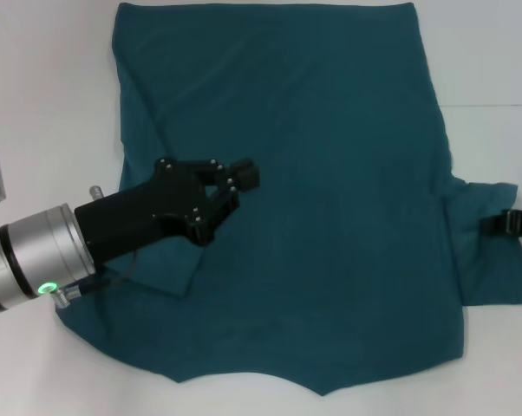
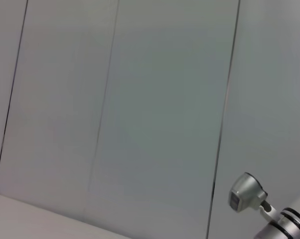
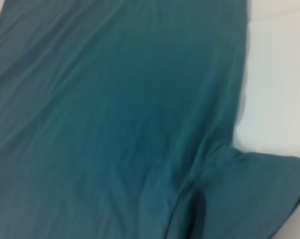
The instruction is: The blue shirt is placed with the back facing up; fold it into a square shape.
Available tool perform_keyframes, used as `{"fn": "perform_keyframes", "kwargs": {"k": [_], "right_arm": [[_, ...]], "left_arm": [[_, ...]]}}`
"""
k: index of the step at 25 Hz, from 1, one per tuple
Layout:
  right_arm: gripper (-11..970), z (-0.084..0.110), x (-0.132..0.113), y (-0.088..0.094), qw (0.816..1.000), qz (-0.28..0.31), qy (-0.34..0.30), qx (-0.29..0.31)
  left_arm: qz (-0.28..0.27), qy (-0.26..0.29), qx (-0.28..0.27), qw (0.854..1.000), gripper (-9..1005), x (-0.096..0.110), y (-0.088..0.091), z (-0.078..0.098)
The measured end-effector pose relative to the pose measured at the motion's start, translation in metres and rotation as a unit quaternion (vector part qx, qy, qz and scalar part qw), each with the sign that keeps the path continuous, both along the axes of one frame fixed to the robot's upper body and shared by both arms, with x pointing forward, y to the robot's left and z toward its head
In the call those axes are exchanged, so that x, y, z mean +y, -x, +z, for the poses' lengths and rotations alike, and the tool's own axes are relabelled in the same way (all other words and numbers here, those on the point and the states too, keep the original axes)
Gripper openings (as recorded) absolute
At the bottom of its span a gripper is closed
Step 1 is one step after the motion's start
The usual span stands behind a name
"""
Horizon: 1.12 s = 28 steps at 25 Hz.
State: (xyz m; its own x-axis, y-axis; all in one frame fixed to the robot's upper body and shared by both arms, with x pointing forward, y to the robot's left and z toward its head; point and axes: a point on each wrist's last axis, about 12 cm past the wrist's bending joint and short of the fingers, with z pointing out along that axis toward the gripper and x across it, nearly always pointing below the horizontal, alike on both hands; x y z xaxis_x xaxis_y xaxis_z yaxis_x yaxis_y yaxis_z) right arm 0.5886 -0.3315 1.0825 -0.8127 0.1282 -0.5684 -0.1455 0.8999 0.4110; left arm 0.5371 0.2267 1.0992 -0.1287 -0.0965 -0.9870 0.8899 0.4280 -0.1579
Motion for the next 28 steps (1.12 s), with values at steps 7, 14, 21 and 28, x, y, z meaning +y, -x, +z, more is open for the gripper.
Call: {"fn": "perform_keyframes", "kwargs": {"k": [7,14,21,28], "right_arm": [[21,0.016,-0.015,0.009,1.000,-0.020,-0.002,-0.009],[26,0.029,-0.026,0.020,0.999,-0.034,-0.004,-0.008],[38,0.042,-0.034,0.029,0.999,-0.042,-0.011,-0.020],[49,0.048,-0.037,0.031,0.999,-0.047,-0.010,-0.025]], "left_arm": [[0.006,0.011,0.000,1.000,67,0.003,0.000,0.002],[0.008,0.030,0.006,0.999,68,0.004,0.002,0.004],[0.010,0.042,0.002,0.999,68,0.008,0.003,0.006],[0.009,0.045,0.005,0.999,68,0.008,0.003,0.007]]}}
